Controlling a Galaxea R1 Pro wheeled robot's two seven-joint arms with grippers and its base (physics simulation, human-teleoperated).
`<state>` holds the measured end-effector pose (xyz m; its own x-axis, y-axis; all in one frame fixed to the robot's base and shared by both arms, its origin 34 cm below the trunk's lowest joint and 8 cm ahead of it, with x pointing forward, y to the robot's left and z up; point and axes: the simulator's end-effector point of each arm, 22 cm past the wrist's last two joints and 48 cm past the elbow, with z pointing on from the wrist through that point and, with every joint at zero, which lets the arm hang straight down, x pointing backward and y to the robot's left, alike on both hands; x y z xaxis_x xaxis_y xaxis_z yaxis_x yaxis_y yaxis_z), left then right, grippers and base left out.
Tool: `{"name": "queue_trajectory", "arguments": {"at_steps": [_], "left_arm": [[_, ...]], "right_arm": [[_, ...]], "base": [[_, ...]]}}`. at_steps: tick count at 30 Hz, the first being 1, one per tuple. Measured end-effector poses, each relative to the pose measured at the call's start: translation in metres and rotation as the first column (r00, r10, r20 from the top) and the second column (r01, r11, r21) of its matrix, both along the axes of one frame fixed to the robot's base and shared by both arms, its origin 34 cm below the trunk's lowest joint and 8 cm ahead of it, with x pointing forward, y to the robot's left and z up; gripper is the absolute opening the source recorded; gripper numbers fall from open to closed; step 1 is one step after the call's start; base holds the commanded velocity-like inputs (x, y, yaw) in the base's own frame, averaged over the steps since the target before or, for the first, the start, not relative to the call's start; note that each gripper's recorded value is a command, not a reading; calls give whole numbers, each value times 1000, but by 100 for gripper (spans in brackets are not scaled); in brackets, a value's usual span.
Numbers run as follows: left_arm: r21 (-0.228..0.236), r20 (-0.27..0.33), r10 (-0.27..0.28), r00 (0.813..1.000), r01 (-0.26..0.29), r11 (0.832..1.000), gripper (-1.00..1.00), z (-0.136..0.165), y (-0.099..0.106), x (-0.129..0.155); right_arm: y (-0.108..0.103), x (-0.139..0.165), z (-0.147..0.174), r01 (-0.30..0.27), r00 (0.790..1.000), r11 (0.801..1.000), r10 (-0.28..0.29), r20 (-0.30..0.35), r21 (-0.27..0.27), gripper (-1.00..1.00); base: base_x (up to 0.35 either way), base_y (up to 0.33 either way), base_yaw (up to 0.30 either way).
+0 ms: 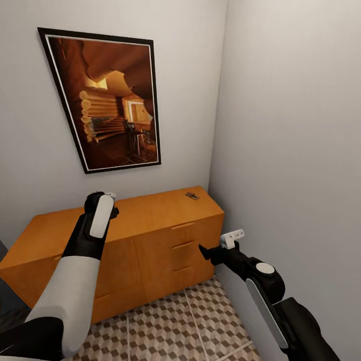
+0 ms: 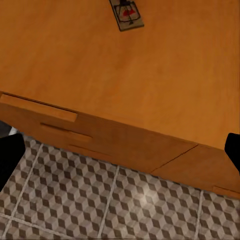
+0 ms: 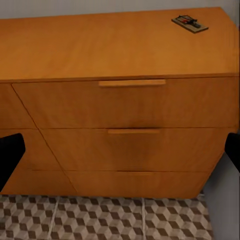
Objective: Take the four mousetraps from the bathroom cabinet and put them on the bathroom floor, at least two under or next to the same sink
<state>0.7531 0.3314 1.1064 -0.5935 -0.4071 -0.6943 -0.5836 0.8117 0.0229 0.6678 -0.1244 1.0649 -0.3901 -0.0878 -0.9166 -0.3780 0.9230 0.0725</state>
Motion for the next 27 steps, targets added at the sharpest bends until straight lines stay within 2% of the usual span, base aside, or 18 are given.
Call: {"name": "queue_trajectory", "arguments": {"at_steps": [6, 12, 27], "left_arm": [[-14, -37, 56, 998, -56, 998, 100, -22, 16, -17], [-9, -36, 112, 993, -112, 994, 100, -31, 29, -27], [0, -43, 139, 989, -139, 990, 100, -39, 39, -35]], "right_arm": [[0, 0, 0, 0, 1000, 1000, 0, 0, 0, 100], [4, -1, 0, -7, 1000, 1000, 7, 0, -1, 100], [8, -2, -1, -14, 1000, 1000, 14, -2, -2, 100]], "base": [[348, -72, 0], [316, 102, 0], [248, 237, 0]]}}
